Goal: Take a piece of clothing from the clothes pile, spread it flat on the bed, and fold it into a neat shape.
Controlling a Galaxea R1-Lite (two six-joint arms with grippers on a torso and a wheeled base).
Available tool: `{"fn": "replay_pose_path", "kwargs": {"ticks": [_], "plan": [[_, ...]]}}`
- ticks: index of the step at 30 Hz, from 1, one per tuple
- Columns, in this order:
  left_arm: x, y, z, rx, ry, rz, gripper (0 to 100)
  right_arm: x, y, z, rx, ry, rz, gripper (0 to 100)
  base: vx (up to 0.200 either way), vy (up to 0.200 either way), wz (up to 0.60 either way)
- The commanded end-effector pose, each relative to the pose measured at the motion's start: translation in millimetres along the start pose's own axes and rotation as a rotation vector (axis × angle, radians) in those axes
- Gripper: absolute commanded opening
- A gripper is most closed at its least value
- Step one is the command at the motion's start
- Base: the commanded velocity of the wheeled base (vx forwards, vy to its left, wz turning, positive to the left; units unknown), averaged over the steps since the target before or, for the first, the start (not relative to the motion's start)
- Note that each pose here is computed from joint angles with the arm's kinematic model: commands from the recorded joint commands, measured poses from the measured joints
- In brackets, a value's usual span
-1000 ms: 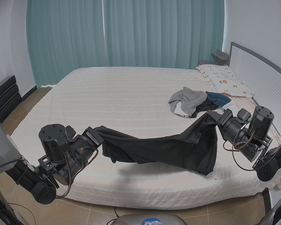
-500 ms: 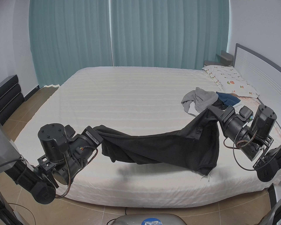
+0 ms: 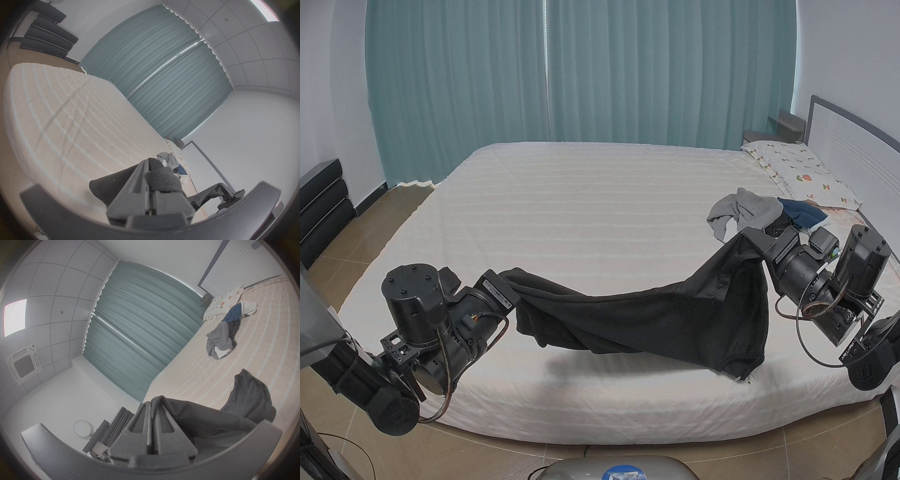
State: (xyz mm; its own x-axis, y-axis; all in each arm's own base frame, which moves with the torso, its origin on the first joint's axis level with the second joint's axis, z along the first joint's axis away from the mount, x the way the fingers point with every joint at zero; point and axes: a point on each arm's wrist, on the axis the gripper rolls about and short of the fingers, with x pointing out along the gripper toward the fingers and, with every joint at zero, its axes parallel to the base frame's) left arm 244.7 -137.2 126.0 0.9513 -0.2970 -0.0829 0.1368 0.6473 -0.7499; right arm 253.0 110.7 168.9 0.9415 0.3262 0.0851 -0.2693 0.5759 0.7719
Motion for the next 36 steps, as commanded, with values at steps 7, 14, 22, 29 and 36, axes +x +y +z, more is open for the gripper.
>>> {"fn": "replay_pose_path", "kwargs": {"ticks": [7,14,22,29,36], "plan": [[-1.2,-1.3,0.7,-0.001,-0.002,-0.005,0,-5.6,7.1,-0.8,0.000,0.004,0.022,0,-0.114,0.000,0.00],[-11.4,-9.4,7.3,-0.004,-0.017,-0.037,0,-26.6,28.4,11.9,-0.006,-0.028,0.096,0,-0.200,0.000,0.00],[-32.8,-22.3,23.4,0.049,-0.068,-0.091,0,-67.0,63.2,48.4,-0.075,-0.145,0.213,0,-0.100,0.000,0.00],[-48.3,-42.1,46.8,0.117,-0.093,-0.111,0,-90.6,109.5,91.0,-0.087,-0.211,0.279,0,0.000,0.000,0.00],[-32.8,-47.6,58.3,0.128,-0.077,-0.011,0,-92.3,150.0,125.6,-0.099,-0.210,0.277,0,0.000,0.000,0.00]]}}
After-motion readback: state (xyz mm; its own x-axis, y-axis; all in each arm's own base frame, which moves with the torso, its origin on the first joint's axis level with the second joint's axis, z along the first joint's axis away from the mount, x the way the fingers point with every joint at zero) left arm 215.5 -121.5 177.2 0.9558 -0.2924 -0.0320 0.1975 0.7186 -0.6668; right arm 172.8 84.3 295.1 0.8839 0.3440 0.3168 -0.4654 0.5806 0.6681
